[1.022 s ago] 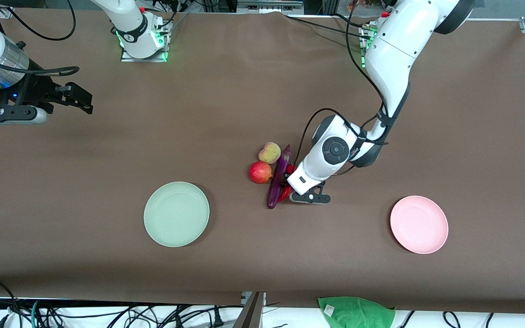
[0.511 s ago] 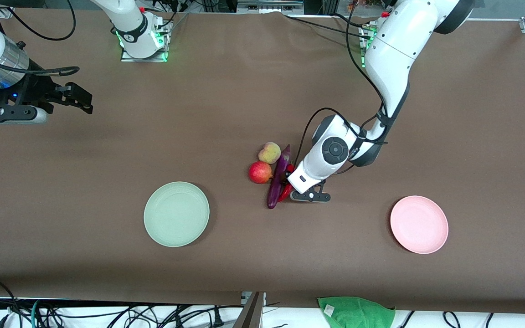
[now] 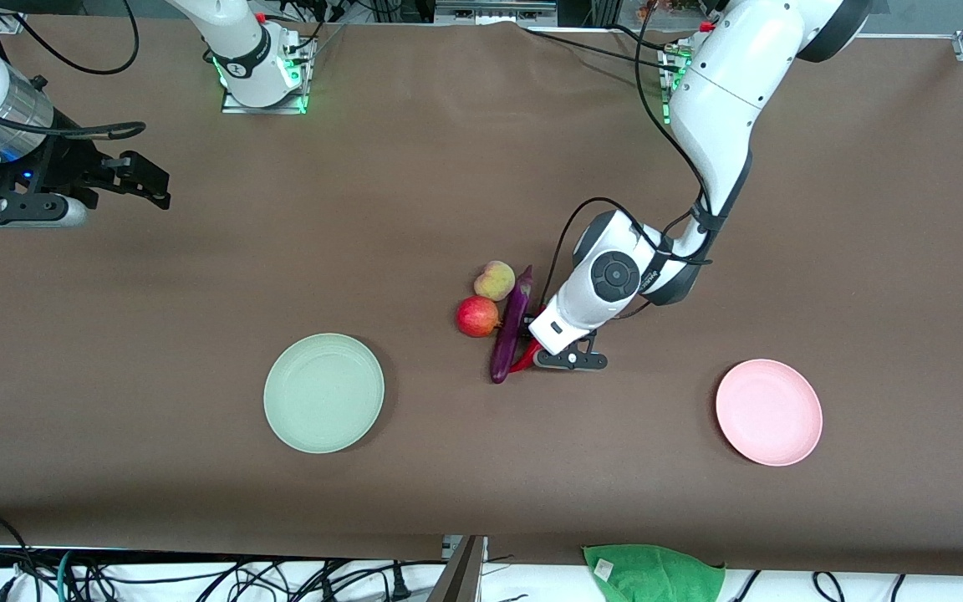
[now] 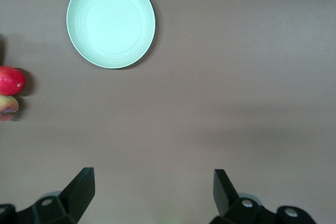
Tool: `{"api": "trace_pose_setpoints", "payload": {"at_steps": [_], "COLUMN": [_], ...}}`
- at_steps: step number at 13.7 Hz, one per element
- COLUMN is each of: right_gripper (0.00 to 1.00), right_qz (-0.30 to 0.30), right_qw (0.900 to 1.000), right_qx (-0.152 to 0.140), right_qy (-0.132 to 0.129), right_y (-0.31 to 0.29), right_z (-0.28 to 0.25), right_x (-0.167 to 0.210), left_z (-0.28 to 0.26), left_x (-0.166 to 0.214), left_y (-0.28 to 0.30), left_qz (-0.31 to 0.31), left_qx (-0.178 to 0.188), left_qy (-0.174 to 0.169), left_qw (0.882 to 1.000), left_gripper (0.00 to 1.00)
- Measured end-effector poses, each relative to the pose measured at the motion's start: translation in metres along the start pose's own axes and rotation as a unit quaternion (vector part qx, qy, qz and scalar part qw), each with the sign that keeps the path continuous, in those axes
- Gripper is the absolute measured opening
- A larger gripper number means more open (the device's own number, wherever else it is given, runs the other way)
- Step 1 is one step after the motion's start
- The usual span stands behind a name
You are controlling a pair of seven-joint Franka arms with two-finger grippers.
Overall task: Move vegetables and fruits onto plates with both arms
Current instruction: 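Lower the left gripper and grasp the red chili pepper, then carry the chili to the pink plate while the right gripper reaches out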
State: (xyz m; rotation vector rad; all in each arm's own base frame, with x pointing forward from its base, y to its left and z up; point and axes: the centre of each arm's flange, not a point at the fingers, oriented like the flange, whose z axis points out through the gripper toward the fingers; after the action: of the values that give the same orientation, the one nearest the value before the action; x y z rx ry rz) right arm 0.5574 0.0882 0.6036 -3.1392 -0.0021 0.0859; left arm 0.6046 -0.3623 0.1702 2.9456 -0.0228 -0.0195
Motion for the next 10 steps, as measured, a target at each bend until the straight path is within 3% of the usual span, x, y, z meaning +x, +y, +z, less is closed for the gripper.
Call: {"api": "trace_pose_setpoints", "payload": {"at_steps": [2,4,10], "right_gripper": [1.00,1.00,1.00], "right_qz": [0.000,0.000,0.000], "right_qw": [1.000,1.000,1.000], "right_qx": [0.000,0.000,0.000], "right_qy": [0.000,0.000,0.000], "right_y": [0.000,0.000,0.000], "right_z": [0.000,0.000,0.000], "right_x": [0.000,0.000,0.000], "left_z": [0.000,-0.003,-0.037], "left_x": [0.000,0.001,0.035], "left_y": [0.000,0.000,-0.048], "left_qz": [0.000,0.000,0.028], "left_qx": [0.000,0.000,0.006], "left_qy": [0.000,0.002,0.030], "left_qw": [1.000,1.000,0.999], "left_gripper": [0.37,0.31,0.28]}}
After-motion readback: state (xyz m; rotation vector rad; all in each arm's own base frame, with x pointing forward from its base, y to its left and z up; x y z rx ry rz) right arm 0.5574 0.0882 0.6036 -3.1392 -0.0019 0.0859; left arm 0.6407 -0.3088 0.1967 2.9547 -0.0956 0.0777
